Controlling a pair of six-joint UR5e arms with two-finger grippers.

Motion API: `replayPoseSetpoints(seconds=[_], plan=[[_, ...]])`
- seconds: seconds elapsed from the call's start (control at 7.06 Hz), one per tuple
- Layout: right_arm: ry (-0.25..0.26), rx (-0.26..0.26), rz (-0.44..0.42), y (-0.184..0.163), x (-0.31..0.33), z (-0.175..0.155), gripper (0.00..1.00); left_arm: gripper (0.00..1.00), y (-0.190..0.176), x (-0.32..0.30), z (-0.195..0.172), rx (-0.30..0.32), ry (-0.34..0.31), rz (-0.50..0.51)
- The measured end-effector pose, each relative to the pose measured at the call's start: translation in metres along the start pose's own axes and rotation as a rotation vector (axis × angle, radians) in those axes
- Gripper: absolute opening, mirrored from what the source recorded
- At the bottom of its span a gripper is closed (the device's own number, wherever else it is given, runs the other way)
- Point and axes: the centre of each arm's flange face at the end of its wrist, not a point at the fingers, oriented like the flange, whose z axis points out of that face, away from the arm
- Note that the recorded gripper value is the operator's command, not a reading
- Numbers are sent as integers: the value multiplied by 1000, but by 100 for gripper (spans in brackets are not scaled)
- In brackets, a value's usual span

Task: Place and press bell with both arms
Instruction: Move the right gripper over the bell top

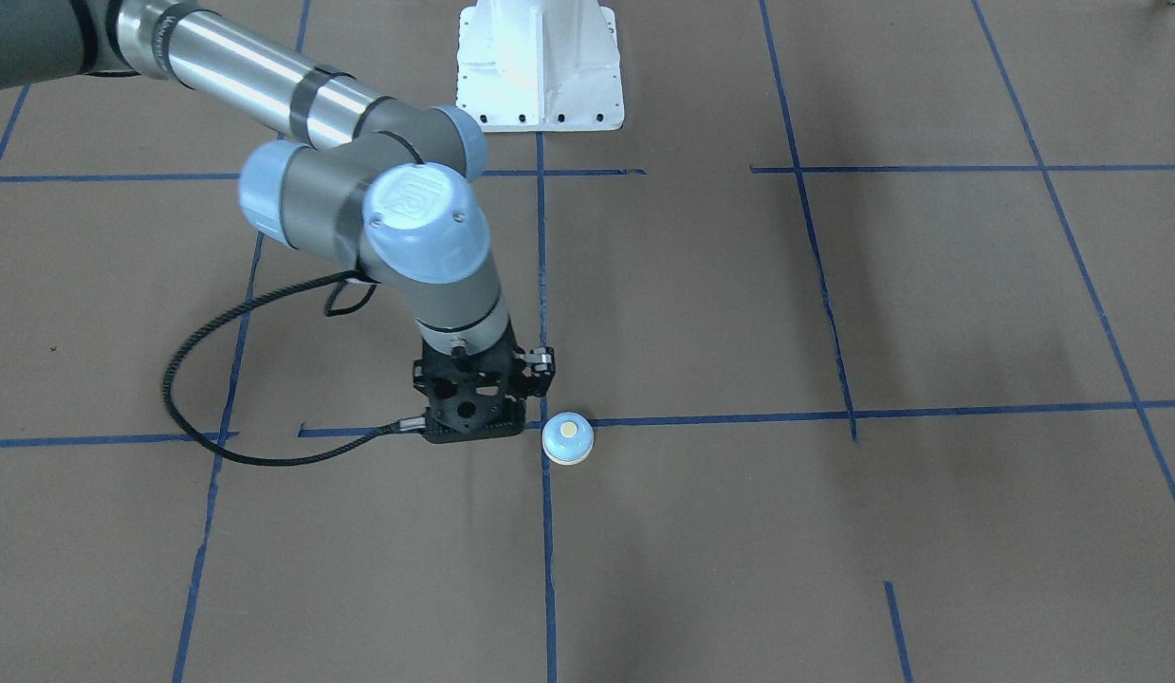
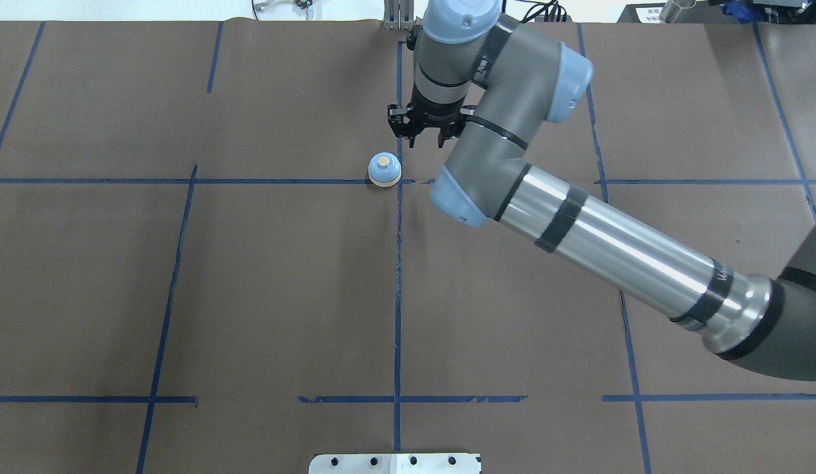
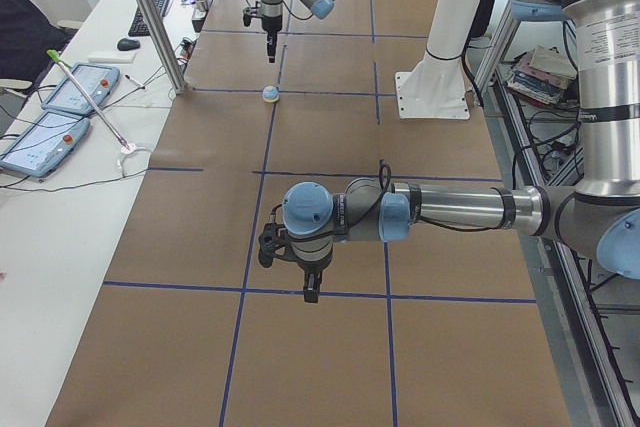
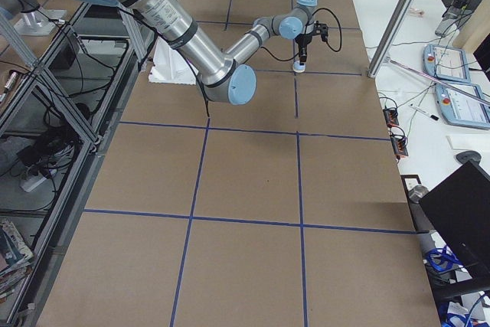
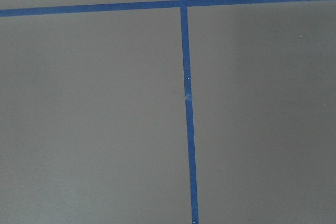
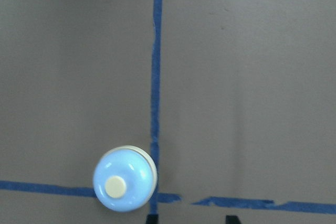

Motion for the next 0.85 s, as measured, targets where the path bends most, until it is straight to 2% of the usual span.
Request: replayPoseSetpoints(seconds=[0.14, 0.57, 0.85], plan=[[15, 16, 18, -3, -28, 13, 0, 100, 0, 0, 0, 0, 1, -4], [51, 24, 15, 8, -54, 40, 0, 100, 0, 0, 0, -1, 1, -14], [48, 39, 19, 11, -58, 56, 0, 100, 0, 1, 0, 0, 1, -14]])
